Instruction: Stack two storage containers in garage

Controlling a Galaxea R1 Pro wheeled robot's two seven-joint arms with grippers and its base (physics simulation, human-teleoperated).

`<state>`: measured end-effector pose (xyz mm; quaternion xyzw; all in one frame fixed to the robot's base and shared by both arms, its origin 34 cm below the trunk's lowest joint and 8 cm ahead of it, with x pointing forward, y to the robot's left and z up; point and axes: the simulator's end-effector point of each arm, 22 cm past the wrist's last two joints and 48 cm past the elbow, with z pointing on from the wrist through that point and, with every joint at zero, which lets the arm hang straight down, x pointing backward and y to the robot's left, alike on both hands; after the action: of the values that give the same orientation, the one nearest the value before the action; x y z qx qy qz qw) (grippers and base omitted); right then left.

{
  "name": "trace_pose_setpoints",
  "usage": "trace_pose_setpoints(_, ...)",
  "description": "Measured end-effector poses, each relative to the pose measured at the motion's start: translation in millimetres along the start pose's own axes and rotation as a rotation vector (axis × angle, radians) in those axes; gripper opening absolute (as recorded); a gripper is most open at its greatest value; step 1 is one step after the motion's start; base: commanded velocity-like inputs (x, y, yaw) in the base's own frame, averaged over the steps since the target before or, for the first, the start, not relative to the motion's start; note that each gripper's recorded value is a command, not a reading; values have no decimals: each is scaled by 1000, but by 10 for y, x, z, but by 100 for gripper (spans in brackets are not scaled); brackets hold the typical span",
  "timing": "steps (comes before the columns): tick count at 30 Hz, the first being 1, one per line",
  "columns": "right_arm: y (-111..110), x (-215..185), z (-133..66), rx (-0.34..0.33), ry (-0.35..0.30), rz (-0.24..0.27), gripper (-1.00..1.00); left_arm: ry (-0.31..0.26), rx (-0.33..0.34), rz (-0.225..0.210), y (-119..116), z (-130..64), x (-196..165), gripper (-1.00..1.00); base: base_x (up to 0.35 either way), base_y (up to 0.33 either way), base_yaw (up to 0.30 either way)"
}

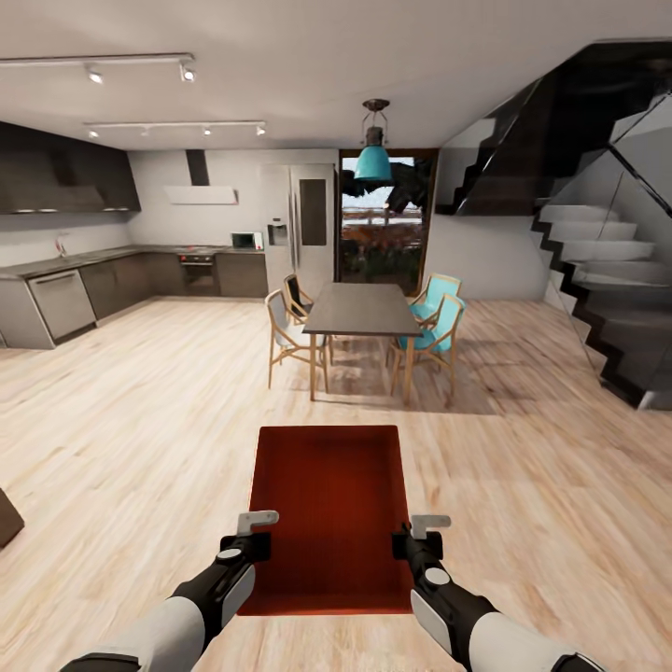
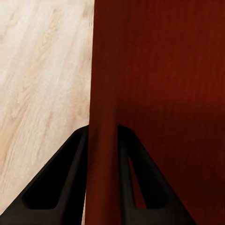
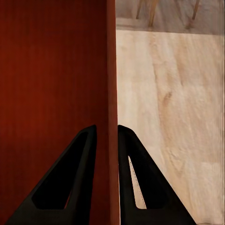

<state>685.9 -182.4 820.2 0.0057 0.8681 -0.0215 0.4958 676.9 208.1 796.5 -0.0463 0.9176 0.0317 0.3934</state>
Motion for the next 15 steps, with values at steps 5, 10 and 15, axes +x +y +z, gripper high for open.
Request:
trace_pose_setpoints(5,0,1,0,0,0,0,-100,0,0,0,0,0,0,-100,0,0,-285)
trace_pose_setpoints(10,0,0,0,0,0,0,-100,0,0,0,0,0,0,-100,0,0,-285)
trace_pose_setpoints(15,0,-6,-1,0,-1,0,-100,-1,0,0,0,-2,-6,-100,0,0,-285)
